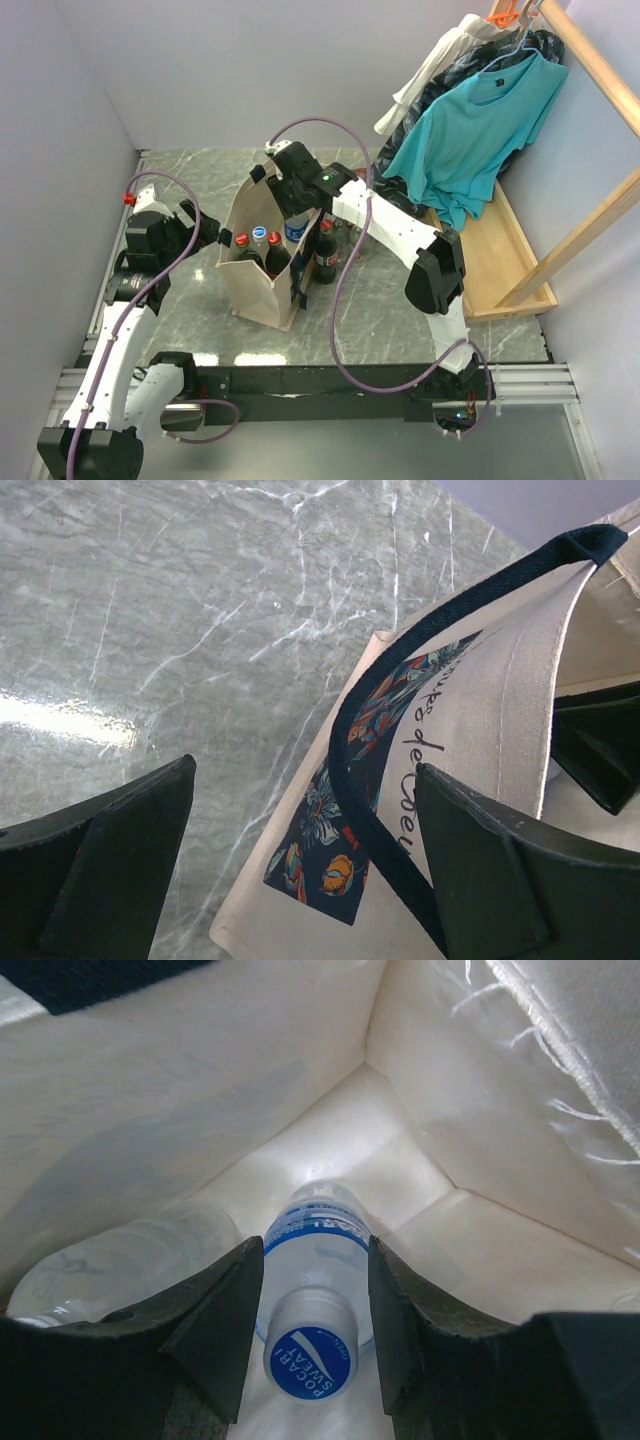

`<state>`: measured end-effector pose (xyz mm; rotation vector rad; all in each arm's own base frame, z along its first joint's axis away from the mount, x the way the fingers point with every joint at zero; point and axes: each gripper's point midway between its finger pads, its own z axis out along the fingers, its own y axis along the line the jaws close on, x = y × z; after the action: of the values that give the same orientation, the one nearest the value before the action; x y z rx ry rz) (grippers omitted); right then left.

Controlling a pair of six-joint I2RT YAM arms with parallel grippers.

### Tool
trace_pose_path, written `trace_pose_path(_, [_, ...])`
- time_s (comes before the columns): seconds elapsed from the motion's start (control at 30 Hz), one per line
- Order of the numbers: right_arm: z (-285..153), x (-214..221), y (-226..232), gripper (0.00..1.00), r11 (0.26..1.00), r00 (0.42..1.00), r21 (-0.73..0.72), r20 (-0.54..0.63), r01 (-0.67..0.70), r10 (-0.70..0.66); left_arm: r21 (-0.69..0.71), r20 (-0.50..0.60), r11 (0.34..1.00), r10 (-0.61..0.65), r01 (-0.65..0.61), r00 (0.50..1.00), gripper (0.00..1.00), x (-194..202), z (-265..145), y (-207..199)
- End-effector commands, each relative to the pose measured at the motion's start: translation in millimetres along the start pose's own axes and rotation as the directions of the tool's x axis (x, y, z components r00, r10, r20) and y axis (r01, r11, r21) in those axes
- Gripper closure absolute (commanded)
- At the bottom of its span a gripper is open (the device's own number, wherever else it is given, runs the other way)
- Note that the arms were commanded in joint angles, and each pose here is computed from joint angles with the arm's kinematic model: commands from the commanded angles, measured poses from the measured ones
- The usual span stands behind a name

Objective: Take the beverage out of the canvas bag
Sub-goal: Take out the drink from the canvas bag.

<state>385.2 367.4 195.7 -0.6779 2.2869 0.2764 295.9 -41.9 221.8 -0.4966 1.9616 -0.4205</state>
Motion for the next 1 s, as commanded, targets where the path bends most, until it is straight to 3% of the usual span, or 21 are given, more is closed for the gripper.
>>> trace_pose_path(0.0, [-26.0,-15.3,-8.3,0.47,0.999,0.998,0.02,0.061,-0.03,0.029,0.028,0.044,1.0,0.01,-0.011,0.999,0.04,-13.0,-5.0,-7.3])
trace_pose_path(0.3, [-36.8,-11.1,-14.2,0.47,0.999,0.998,0.041,0.053,-0.023,0.021,0.03,0.042,1.0,0.007,-0.008,0.999,0.04,-12.9,-4.0,-7.9])
trace_pose_path(0.5, [-33.0,-10.5,-11.2,0.58,0.999,0.999,0.029,0.044,-0.023,0.021,0.027,0.043,1.0,0.007,-0.008,0.999,0.04,-13.0,-3.5,-7.3])
trace_pose_path(0.6, [-32.9,-10.6,-9.3,0.7,1.0,0.999,0.018,0.042,-0.022,0.022,0.03,0.042,1.0,0.007,-0.008,0.999,0.04,-12.7,-3.3,-7.8])
trace_pose_path(0.7, [-33.1,-10.0,-9.1,0.66,1.0,0.999,0.018,0.034,-0.021,0.02,0.03,0.039,1.0,0.007,-0.008,0.999,0.04,-12.3,-2.9,-7.8])
trace_pose_path(0.73, [-33.4,-10.1,-8.9,0.54,1.0,0.999,0.016,0.034,-0.021,0.02,0.03,0.039,1.0,0.007,-0.008,0.999,0.04,-12.1,-2.7,-7.7])
trace_pose_path(0.97, [-42.3,-13.1,-8.9,0.48,1.0,0.999,0.009,0.048,-0.025,0.024,0.03,0.039,1.0,0.007,-0.008,0.999,0.04,-11.8,-2.8,-7.5])
